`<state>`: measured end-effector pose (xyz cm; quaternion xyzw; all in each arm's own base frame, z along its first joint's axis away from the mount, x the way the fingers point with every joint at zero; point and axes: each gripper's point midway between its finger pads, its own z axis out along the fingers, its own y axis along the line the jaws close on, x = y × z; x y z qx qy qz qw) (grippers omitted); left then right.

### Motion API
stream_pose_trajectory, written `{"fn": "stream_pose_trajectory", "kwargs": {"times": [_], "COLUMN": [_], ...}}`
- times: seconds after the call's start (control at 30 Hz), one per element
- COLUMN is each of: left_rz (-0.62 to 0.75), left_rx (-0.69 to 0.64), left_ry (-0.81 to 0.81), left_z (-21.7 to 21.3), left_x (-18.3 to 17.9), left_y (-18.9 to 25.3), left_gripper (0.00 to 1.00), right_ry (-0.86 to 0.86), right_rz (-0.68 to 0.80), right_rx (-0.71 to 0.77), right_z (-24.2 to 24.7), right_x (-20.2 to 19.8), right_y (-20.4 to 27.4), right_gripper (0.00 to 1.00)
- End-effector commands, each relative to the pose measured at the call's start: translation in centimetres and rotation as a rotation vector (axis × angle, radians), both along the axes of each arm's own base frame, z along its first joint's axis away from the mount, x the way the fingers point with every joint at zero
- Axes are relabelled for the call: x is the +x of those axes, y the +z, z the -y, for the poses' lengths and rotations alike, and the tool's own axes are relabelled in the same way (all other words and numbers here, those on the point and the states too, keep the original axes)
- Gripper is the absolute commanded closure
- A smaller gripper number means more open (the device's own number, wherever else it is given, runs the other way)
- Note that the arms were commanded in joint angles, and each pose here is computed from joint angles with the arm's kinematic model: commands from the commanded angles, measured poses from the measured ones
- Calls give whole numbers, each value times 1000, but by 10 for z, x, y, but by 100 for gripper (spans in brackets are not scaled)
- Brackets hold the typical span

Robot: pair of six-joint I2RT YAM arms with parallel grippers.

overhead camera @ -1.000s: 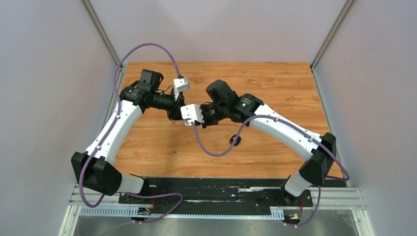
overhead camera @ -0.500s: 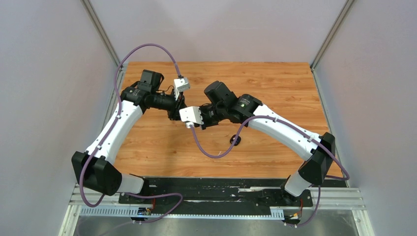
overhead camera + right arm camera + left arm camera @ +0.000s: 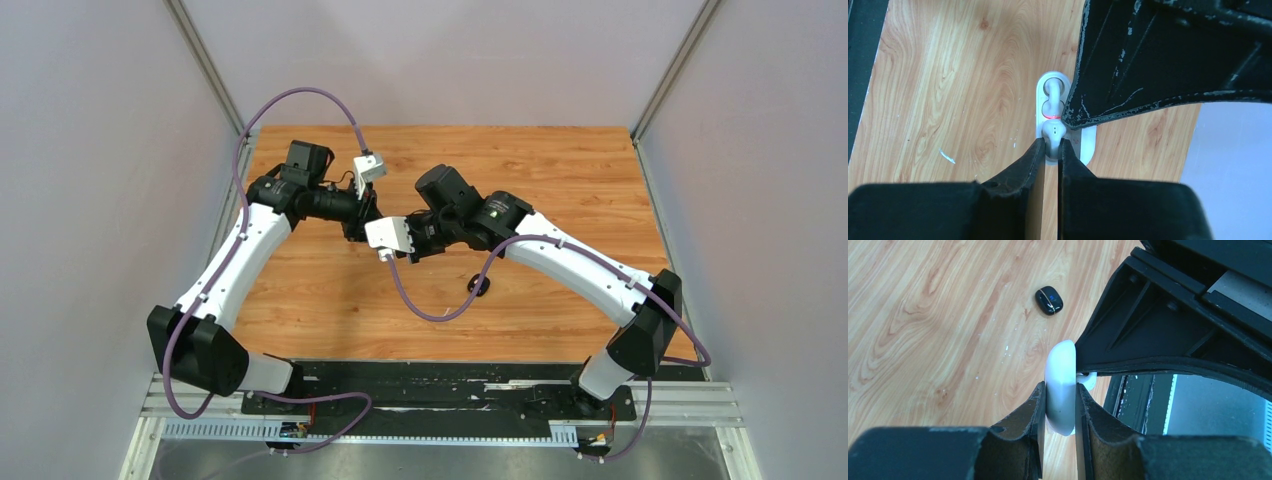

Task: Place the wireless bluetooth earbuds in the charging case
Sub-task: Place the earbud in the charging case.

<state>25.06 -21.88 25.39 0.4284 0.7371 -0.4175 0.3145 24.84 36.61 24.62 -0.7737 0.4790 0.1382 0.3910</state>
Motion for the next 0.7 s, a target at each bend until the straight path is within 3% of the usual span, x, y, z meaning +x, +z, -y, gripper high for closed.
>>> {"fn": "stream_pose_trajectory", "kwargs": {"times": [0.0,0.37,0.67], "left_rz": [19,19,6], "left_rx": [-78,-84,-108], "left_ry": [-37,-33,-42], "left_z": [10,11,12], "left_x": [-3,-2,-6], "left_y": [20,20,25], "left_gripper": [100,100,100], "right_ry": [-13,14,-4], "right_rz": [36,71,68], "right_rx": [-35,-60,-56], "right_z": [8,12,3], "right_x": [4,5,9], "right_y": [7,9,10], "right_gripper": [100,100,88]}}
